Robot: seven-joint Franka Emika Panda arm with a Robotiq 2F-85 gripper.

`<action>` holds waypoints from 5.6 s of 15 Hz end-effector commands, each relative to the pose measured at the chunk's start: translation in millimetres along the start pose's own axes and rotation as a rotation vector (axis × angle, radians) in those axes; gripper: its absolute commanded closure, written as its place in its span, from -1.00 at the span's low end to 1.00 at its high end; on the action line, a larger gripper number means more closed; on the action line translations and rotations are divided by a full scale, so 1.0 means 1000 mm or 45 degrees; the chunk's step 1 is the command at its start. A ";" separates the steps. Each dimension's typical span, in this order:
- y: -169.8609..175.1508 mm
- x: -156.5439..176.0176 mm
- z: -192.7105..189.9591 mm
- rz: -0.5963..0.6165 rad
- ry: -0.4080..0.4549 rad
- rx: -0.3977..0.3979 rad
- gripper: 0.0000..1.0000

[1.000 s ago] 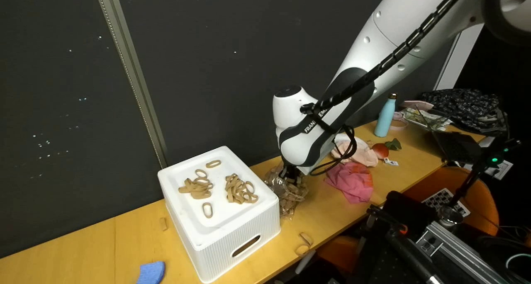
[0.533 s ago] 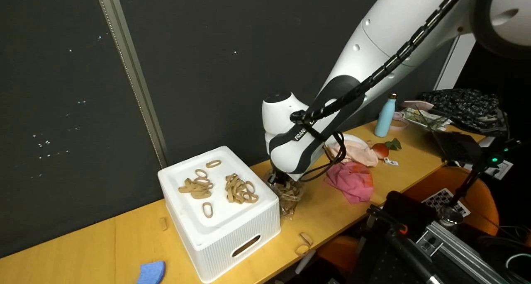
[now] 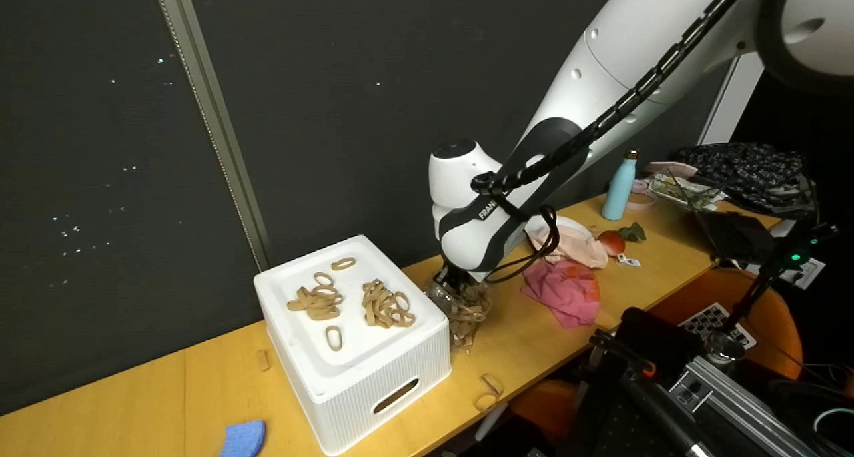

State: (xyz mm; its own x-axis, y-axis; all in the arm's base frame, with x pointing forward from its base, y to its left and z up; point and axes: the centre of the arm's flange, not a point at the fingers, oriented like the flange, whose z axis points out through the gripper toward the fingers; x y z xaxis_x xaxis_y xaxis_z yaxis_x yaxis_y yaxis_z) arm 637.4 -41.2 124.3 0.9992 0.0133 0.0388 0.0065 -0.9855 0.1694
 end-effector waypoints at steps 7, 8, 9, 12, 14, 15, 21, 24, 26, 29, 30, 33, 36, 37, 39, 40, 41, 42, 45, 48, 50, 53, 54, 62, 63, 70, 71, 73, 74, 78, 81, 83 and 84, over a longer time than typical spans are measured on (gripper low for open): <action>-0.012 0.009 -0.076 -0.033 0.005 0.030 -1.00; -0.013 0.010 -0.083 -0.039 -0.008 0.046 -1.00; -0.014 0.013 -0.089 -0.054 -0.006 0.058 -1.00; -0.031 0.033 -0.096 -0.124 0.045 0.146 -1.00; -0.046 0.044 -0.093 -0.169 0.044 0.224 -1.00; -0.054 0.046 -0.091 -0.192 0.041 0.264 -1.00; -0.086 0.065 -0.060 -0.379 0.048 0.320 -1.00; -0.097 0.073 -0.047 -0.441 0.036 0.323 -1.00; -0.102 0.076 -0.043 -0.465 0.024 0.329 -1.00; -0.106 0.079 -0.041 -0.486 0.014 0.339 -0.70; -0.107 0.080 -0.041 -0.490 0.012 0.341 -0.45; -0.108 0.082 -0.041 -0.497 0.011 0.343 0.02; -0.109 0.083 -0.042 -0.501 0.007 0.341 0.46; -0.109 0.082 -0.043 -0.503 0.006 0.340 0.60; -0.110 0.082 -0.047 -0.502 0.009 0.336 0.90; -0.110 0.083 -0.050 -0.500 0.011 0.334 1.00; -0.110 0.083 -0.054 -0.497 0.015 0.327 1.00; -0.108 0.082 -0.059 -0.493 0.019 0.317 1.00; -0.095 0.079 -0.079 -0.466 0.039 0.294 0.98; -0.073 0.077 -0.101 -0.427 0.072 0.263 0.98; -0.060 0.074 -0.115 -0.396 0.084 0.248 0.98; -0.047 0.064 -0.129 -0.357 0.077 0.227 0.98; -0.044 0.058 -0.132 -0.346 0.070 0.219 0.98; -0.012 -0.023 -0.148 -0.164 -0.053 0.123 0.98; -0.003 -0.030 -0.146 -0.130 -0.063 0.118 0.98; 0.046 -0.026 -0.097 0.031 -0.123 0.010 0.98; 0.046 -0.024 -0.090 0.034 -0.128 0.007 0.98; 0.043 -0.019 -0.079 0.031 -0.131 0.008 0.98; 0.039 -0.015 -0.073 0.028 -0.129 0.016 0.98; 0.030 0.000 -0.055 -0.005 -0.086 0.001 0.98; 0.019 0.013 -0.055 -0.027 -0.033 0.001 0.98; 0.008 0.017 -0.061 -0.044 -0.013 0.009 0.41; 0.004 0.018 -0.065 -0.052 0.000 0.011 0.38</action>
State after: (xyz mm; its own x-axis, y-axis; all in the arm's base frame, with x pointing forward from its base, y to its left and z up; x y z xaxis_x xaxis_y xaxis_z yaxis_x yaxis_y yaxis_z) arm 641.8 -47.3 182.1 0.9994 0.0341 0.0021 0.0334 -0.9876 0.1532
